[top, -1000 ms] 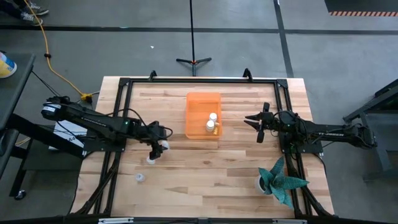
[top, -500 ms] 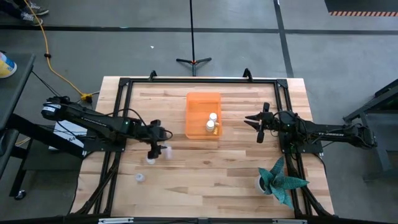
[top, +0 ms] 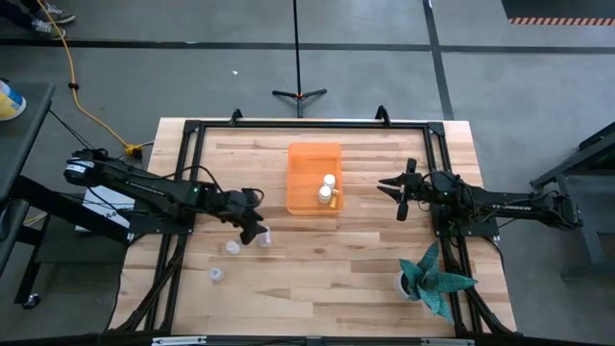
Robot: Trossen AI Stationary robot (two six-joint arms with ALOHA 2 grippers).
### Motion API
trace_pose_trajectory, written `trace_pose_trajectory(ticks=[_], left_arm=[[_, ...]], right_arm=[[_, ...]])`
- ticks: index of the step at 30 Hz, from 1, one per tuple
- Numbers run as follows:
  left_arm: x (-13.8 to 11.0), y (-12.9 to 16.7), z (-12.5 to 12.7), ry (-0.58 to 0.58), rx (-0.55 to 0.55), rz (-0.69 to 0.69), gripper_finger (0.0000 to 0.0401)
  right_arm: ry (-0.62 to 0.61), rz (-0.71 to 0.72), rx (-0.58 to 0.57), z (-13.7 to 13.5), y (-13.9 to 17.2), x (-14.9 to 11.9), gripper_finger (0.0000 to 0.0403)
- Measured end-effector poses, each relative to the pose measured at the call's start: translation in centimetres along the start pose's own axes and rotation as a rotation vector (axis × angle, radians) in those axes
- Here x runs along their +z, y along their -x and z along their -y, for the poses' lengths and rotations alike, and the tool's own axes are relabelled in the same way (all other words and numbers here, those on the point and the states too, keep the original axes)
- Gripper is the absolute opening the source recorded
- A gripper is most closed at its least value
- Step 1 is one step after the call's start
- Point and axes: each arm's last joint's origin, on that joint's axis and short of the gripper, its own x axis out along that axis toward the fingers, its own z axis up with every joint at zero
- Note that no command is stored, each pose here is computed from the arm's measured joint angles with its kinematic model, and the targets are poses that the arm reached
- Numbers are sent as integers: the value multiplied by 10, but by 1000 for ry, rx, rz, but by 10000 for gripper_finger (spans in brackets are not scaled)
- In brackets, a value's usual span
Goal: Pick and place pill bottles into a basket
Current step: Put the top transparent medicine bottle into the orange bin
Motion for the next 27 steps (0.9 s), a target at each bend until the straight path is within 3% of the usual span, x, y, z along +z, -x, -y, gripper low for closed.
trace_pose_trajectory(ticks=[6, 12, 20, 27], left_arm=[[-2, -2, 1, 420, -3, -21, 264], [-8, -15, -2, 634, 96, -40, 264], [4, -27, 8, 782, 334, -78, 264], [24, -51, 29, 803, 360, -122, 264]], right_arm=[[0, 0, 0, 0, 0, 0, 78], [3, -12, 1, 0, 0, -1, 78], [4, -22, 5, 0, 0, -2, 78], [3, -43, 7, 0, 0, -4, 78]])
